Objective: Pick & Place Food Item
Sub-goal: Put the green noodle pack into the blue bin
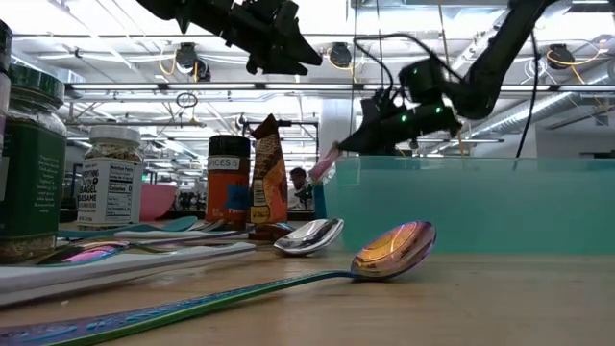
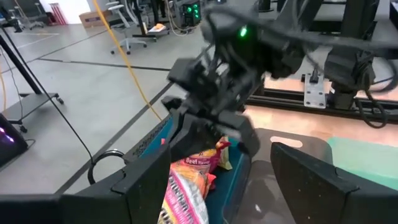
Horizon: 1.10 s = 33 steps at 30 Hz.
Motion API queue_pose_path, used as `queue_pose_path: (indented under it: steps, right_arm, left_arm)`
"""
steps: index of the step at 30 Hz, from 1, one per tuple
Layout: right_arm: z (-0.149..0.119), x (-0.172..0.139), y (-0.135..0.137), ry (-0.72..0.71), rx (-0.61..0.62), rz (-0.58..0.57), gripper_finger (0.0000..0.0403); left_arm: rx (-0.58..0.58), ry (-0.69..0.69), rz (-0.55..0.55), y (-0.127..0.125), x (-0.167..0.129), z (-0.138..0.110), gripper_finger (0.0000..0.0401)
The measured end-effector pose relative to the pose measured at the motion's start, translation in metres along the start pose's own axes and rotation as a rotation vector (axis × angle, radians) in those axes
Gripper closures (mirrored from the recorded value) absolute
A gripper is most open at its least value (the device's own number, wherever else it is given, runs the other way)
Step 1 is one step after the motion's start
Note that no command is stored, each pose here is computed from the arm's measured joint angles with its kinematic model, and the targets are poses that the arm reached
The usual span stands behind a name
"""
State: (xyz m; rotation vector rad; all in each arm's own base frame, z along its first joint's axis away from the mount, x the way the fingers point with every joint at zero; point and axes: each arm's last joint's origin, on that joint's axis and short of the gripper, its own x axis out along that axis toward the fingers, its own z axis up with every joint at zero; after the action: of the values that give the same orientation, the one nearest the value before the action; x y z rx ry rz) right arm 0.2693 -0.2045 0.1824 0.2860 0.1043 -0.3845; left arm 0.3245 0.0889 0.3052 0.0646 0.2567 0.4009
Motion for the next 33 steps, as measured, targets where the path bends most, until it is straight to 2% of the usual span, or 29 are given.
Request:
queue_pose_path:
  steps: [3, 7, 13, 17, 20, 24, 28, 33]
  right_arm:
    - [-0.008, 0.008, -0.007, -0.002, 0.01, 0.023, 0.0403]
    - [-0.016, 0.01, -0.019, 0.02, 0.007, -0.041, 0.0403]
    - [-0.018, 0.008, -0.029, 0.038, -0.082, -0.174, 0.0403]
    - [-0.015, 0.007, -0.028, 0.032, -0.135, -0.173, 0.0394]
    - [-0.011, 0.005, -0.024, 0.037, -0.143, -0.116, 0.0355]
    - [0.003, 0.0, -0.014, -0.001, -0.129, -0.049, 0.0276]
    - [0.017, -0.011, -0.001, 0.037, -0.127, 0.02, 0.0209]
    - [0.015, -0.017, 0.02, 0.142, -0.251, 0.09, 0.0185]
  left_arm:
    - [-0.002, 0.001, 0.0, 0.0, 0.0, 0.0, 0.0116]
    - [-0.003, 0.004, -0.001, 0.0, 0.0, 0.0, 0.0116]
    - [-0.003, 0.005, 0.0, 0.0, 0.0, -0.001, 0.0116]
    - [-0.003, 0.007, -0.001, 0.0, 0.0, -0.001, 0.0116]
    - [-0.003, 0.007, -0.001, 0.0, 0.0, -0.001, 0.0116]
    - [-0.002, 0.01, -0.001, 0.0, 0.0, -0.001, 0.0116]
    - [0.001, 0.031, -0.003, 0.0, 0.0, -0.003, 0.0116]
    - [0.005, 0.052, -0.005, 0.001, -0.01, 0.001, 0.0116]
